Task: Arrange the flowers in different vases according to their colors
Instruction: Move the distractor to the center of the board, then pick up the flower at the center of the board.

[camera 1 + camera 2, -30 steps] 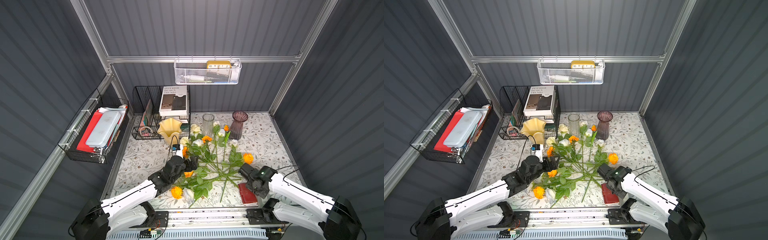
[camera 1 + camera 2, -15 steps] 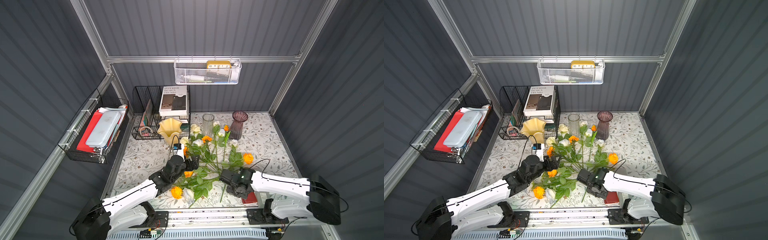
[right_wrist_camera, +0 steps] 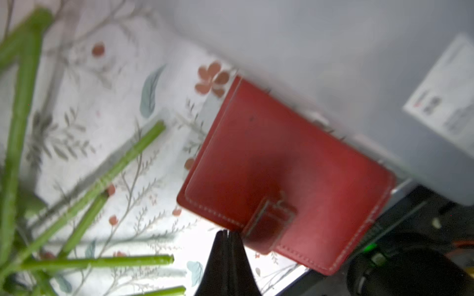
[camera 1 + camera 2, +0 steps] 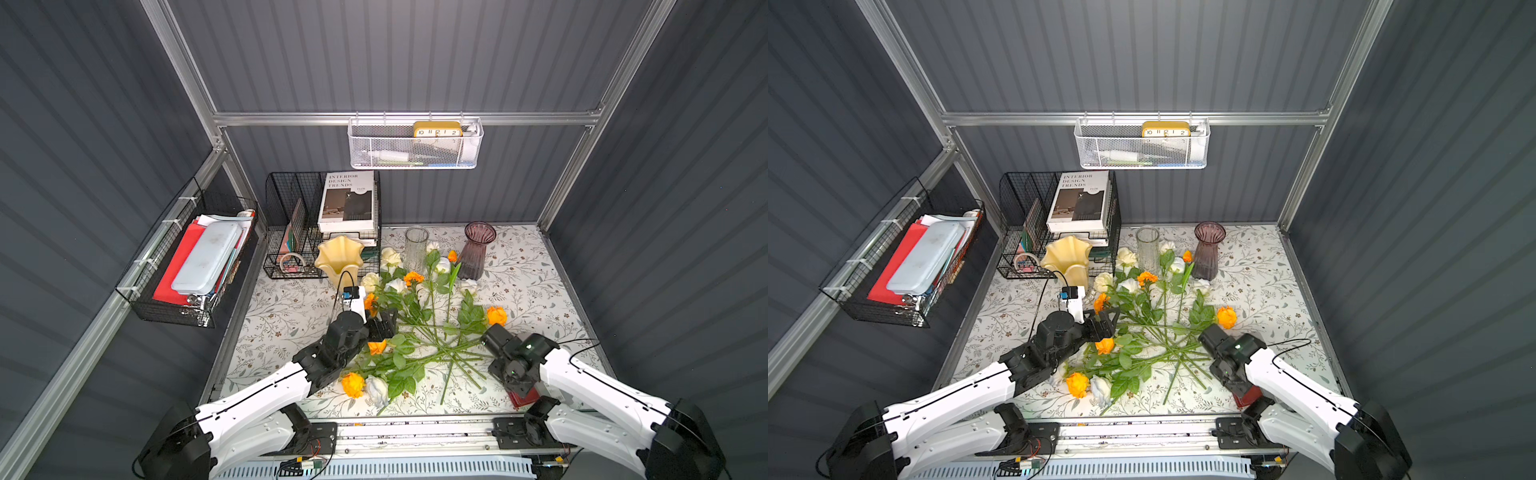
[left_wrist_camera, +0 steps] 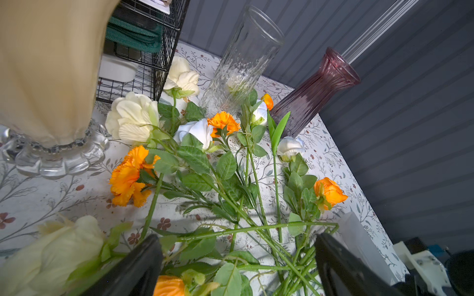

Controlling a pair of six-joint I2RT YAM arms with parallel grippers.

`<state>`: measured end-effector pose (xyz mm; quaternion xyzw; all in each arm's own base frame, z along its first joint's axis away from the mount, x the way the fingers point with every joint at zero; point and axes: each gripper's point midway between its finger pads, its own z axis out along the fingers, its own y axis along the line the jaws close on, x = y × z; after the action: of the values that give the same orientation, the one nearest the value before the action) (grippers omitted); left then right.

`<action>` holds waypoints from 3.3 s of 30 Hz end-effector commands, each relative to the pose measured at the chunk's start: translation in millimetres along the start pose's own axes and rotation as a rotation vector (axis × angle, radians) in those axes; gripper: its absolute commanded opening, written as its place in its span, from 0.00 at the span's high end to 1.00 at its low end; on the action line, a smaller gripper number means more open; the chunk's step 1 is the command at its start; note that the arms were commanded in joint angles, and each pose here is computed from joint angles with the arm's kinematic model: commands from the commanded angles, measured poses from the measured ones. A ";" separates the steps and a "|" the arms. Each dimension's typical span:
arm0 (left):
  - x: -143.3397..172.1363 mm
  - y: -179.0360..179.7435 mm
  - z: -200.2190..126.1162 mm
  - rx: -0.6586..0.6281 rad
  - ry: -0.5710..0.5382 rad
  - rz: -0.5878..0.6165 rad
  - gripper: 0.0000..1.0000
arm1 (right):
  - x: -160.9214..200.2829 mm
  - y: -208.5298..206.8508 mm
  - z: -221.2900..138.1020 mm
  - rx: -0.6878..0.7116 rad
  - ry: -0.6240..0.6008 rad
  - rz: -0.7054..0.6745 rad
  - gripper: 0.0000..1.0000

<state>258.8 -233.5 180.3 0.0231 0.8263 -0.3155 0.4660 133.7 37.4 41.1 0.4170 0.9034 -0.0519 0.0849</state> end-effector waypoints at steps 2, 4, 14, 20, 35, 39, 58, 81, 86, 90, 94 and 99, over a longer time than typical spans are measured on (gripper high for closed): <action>1.5 2.1 -0.3 -0.015 0.006 0.025 0.03 | -40.4 -8.1 -13.9 0.095 -0.065 -0.085 0.96; -0.1 1.0 -0.2 -0.014 0.002 0.027 0.03 | -58.1 3.7 -20.6 0.056 -0.104 -0.092 0.95; -29.3 -24.4 -13.4 0.084 -0.080 0.049 0.01 | -18.2 145.3 -107.3 -0.593 -0.128 -0.508 0.57; -21.5 -33.0 -1.3 0.109 -0.010 -0.005 0.01 | 20.2 198.0 -92.9 -0.531 -0.082 -0.873 0.49; -12.0 3.4 -17.8 -0.036 -0.009 -0.133 0.01 | 66.0 283.4 -81.7 -0.596 -0.091 -1.325 0.53; -12.5 7.3 -22.8 -0.047 -0.018 -0.139 0.01 | 77.3 287.4 -77.8 -0.596 -0.113 -1.432 0.55; 2.6 9.8 -13.7 -0.041 0.023 -0.160 0.01 | 87.1 302.2 -50.7 -0.512 -0.129 -1.697 0.56; 8.2 20.0 -13.1 -0.081 0.024 -0.157 0.01 | 104.9 295.5 -35.9 -0.462 -0.077 -1.788 0.55; 10.8 22.0 -12.4 -0.085 0.025 -0.160 0.01 | 99.8 296.0 -26.5 -0.418 -0.090 -1.778 0.60; 10.4 23.5 -14.1 -0.091 0.022 -0.162 0.01 | 94.3 303.5 -27.1 -0.402 -0.132 -1.770 0.73; 9.8 24.8 -15.9 -0.097 0.020 -0.157 0.01 | 84.5 313.9 -46.7 -0.420 -0.218 -1.757 0.76; 12.6 27.3 -14.2 -0.106 0.024 -0.157 0.01 | 78.9 318.8 -58.9 -0.422 -0.268 -1.767 0.87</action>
<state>251.5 -214.0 172.9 -0.0551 0.8392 -0.3209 0.4355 309.5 307.4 51.8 -0.4618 0.8722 0.0265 0.1590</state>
